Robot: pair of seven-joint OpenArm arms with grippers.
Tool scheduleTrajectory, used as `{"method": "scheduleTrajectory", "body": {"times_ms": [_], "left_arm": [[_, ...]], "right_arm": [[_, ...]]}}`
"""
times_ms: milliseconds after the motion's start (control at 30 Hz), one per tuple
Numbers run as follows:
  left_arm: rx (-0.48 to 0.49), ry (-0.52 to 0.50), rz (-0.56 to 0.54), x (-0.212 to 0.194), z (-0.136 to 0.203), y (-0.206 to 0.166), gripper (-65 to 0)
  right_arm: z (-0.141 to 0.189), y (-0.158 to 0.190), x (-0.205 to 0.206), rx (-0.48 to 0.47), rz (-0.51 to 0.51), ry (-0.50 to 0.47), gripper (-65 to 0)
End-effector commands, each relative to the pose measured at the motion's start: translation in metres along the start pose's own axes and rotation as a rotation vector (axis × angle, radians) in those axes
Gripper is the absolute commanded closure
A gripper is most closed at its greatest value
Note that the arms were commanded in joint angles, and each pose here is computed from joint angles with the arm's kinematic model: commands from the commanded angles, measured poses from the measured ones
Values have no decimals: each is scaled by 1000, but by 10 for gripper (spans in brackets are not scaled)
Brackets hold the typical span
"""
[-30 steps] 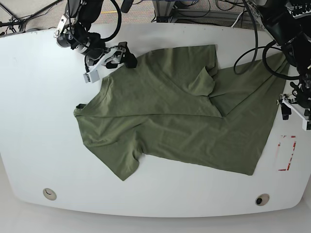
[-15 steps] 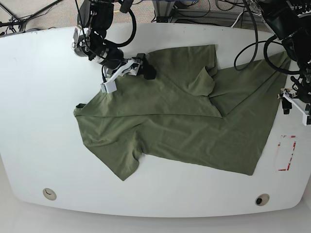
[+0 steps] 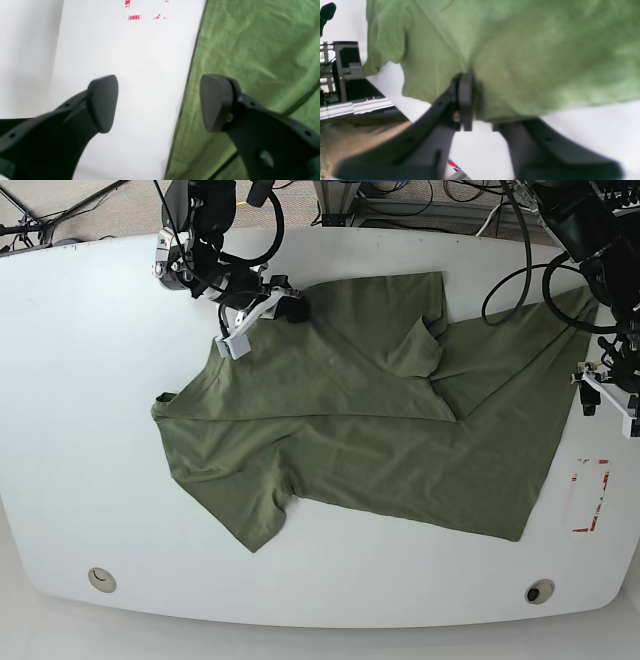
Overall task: Fold the T-shirt properly
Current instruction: 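Pull the shirt corners apart with both grippers to flatten it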
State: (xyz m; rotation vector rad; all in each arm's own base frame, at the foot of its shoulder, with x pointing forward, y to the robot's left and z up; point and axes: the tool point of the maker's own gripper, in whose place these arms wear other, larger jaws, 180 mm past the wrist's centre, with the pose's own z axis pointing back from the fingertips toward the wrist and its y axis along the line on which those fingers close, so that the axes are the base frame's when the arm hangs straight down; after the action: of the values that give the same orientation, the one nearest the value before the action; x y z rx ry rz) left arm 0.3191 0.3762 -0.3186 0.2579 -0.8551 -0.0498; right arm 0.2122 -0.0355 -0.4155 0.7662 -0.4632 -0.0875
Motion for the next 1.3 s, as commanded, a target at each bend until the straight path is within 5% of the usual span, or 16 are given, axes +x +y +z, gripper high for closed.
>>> {"method": "scheduleTrajectory", "body": {"times_ms": [0,233,567,867,1067,1267], "left_arm": [[17,-55,-15,19,4,8,-471],[11,-54,-12,19,3,6,-471],[10,-51,-12,17,2,5,-471],[-81,83,-101,-24,6,-14,-472],[-84,206,60,-64,23,0,-474],[-162,228,116,-95,38,-13,-472]], "right_arm": [[4,2,6,11,11,-26,0],[20,-12,3,-31,67,20,0],[71,-16,9,-109,350,23,0],[95,-24,4,-99,388,72,0],[112,-35,13,-120,371,43,0],[116,-41,14,-139,376,48,0]]}}
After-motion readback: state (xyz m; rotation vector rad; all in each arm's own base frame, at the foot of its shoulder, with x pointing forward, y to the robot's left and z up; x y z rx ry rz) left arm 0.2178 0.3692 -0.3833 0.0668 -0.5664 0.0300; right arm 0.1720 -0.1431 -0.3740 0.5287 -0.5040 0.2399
